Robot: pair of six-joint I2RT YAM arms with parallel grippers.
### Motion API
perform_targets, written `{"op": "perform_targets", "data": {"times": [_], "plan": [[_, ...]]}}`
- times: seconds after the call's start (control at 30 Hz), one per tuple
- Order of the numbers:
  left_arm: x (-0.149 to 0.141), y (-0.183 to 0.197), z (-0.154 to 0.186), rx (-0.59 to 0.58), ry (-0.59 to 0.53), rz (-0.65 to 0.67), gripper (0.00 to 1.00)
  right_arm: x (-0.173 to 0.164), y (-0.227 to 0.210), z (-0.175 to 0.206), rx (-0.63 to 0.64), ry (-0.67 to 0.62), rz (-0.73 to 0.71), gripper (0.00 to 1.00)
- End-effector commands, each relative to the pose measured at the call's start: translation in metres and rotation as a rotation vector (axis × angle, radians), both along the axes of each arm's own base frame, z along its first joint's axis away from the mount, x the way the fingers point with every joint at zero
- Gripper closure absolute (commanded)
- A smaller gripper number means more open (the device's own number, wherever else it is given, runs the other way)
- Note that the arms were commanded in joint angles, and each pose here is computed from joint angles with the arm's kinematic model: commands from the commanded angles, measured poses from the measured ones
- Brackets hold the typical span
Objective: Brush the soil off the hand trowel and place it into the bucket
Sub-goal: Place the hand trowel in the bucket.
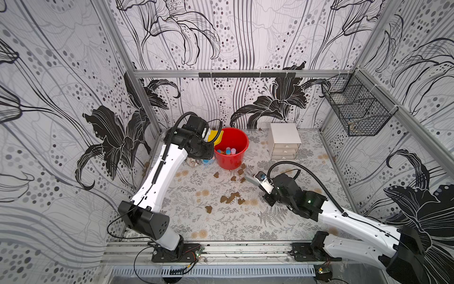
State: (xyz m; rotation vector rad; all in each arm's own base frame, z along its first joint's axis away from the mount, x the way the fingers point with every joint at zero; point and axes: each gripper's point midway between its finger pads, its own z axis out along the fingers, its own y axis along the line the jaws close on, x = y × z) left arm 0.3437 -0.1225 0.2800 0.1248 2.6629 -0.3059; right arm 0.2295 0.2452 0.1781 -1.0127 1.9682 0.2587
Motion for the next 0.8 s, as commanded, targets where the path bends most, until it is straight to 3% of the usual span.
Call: {"op": "perform_targets", "data": {"times": [0.0,0.43,0.77], "plan": [[0.018,0.000,0.013,0.001,-0.077,0.004,1.00,0.005,0.007,0.018,0.057,-0.013,-0.009,1.00],[0.049,-0.024,-0.002,-0.042,-0.051,-0.014,1.00,0.004,-0.016,0.021,0.046,-0.031,-0.064,1.00],[0.078,-0.035,-0.026,0.083,-0.002,-0.011,0.94,0.002,-0.021,0.020,0.043,-0.026,-0.069,1.00]]}}
